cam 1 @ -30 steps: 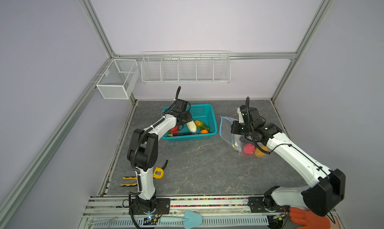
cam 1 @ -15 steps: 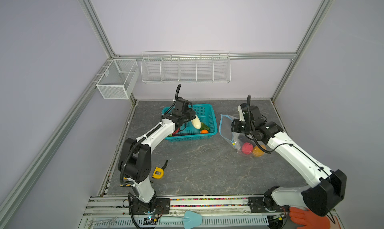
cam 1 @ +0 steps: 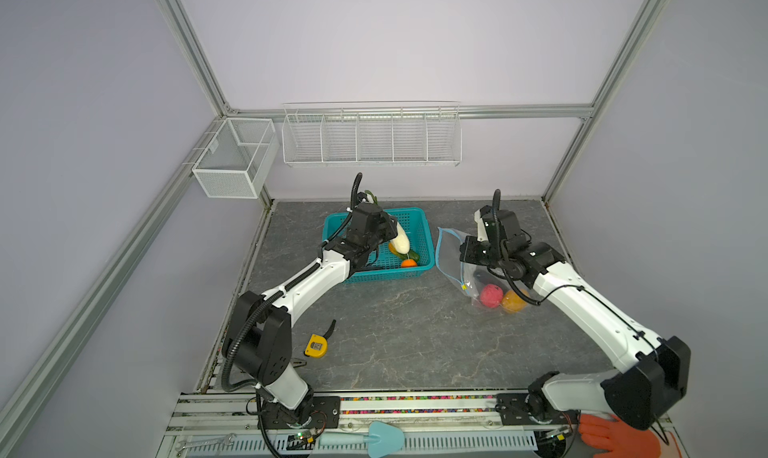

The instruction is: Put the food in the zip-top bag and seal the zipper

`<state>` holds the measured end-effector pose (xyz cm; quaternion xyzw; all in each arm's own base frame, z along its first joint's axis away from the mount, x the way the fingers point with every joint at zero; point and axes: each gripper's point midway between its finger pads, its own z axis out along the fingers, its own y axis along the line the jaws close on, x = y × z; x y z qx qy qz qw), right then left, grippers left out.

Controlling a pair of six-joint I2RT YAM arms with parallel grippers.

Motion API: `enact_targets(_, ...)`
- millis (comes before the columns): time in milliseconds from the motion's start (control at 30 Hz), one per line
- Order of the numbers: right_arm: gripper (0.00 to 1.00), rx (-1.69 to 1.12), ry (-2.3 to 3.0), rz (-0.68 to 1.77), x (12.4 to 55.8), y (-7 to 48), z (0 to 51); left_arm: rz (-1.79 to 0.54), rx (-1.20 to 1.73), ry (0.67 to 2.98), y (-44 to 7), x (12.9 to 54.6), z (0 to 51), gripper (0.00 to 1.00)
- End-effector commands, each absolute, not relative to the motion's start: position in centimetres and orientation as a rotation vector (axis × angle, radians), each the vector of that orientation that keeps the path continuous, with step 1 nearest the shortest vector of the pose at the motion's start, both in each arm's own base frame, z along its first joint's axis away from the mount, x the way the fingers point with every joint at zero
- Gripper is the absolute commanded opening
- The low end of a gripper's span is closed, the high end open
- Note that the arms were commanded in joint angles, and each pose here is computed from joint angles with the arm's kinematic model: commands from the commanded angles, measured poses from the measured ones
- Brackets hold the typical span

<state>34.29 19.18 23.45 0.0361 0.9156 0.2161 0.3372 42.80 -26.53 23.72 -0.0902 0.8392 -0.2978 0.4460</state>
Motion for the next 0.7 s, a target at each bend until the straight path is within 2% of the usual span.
enact_targets(0, 0.07, 0.109, 2.375, 0.626, 34.5, 20.2, 23.7, -0.796, -0.237, 1.929, -27.4, 42.3, 27.5, 0.3)
enact_targets(667, 0.07, 0.196, 2.354, 0.744, 33.7, 19.6, 24.4, -0.946, -0.186, 1.762, -34.5, 38.4, 30.1, 0.26)
